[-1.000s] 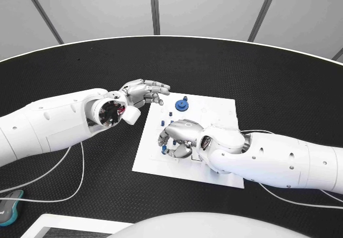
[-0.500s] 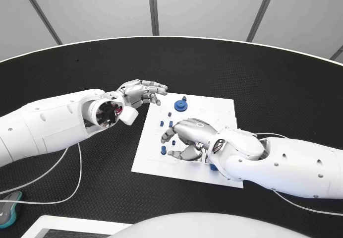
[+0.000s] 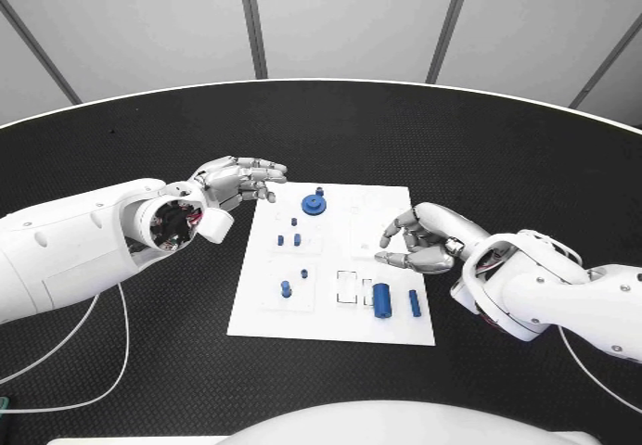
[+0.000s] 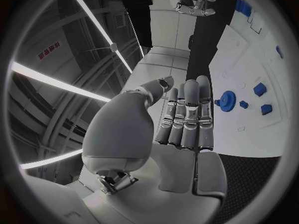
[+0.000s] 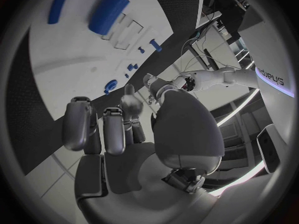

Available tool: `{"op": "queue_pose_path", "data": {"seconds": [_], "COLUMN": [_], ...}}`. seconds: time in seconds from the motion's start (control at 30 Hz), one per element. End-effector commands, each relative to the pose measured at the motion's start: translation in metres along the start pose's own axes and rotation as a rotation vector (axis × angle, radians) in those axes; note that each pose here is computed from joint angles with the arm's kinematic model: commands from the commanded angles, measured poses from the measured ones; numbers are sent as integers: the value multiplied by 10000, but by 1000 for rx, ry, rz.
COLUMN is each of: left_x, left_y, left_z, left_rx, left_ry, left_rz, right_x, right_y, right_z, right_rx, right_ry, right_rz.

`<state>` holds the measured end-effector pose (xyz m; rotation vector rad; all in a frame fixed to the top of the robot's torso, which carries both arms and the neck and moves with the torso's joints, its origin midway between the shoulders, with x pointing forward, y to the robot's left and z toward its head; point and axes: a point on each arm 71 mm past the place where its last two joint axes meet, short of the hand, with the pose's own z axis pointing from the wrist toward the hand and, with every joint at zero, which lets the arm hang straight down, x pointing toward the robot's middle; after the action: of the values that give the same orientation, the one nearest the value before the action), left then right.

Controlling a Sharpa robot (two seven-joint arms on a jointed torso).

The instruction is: Assemble the parts on the task board

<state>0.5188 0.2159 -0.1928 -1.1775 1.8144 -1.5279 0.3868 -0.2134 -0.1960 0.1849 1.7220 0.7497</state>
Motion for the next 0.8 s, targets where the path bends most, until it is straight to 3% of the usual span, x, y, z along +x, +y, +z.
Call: {"op": "queue_pose_path", "data": {"seconds": [0.03, 0.17, 0.33, 0.8], "left_x": [-5, -3, 1, -2], "left_y": [1, 2, 3, 4], "left_z": [-2, 0, 2, -8], "left_rx": [0, -1, -1, -2], "left_ry": [-1, 2, 5, 5], "left_rz": [0, 0, -1, -1], "right_x": [-62, 9, 117, 489], "right_y": [-256, -346, -367, -304], "right_z": [-176, -270, -304, -248], "right_rx": [122, 196, 240, 271], "right_ry": [-24, -16, 2, 77], "right_rz": [8, 23, 20, 37]}}
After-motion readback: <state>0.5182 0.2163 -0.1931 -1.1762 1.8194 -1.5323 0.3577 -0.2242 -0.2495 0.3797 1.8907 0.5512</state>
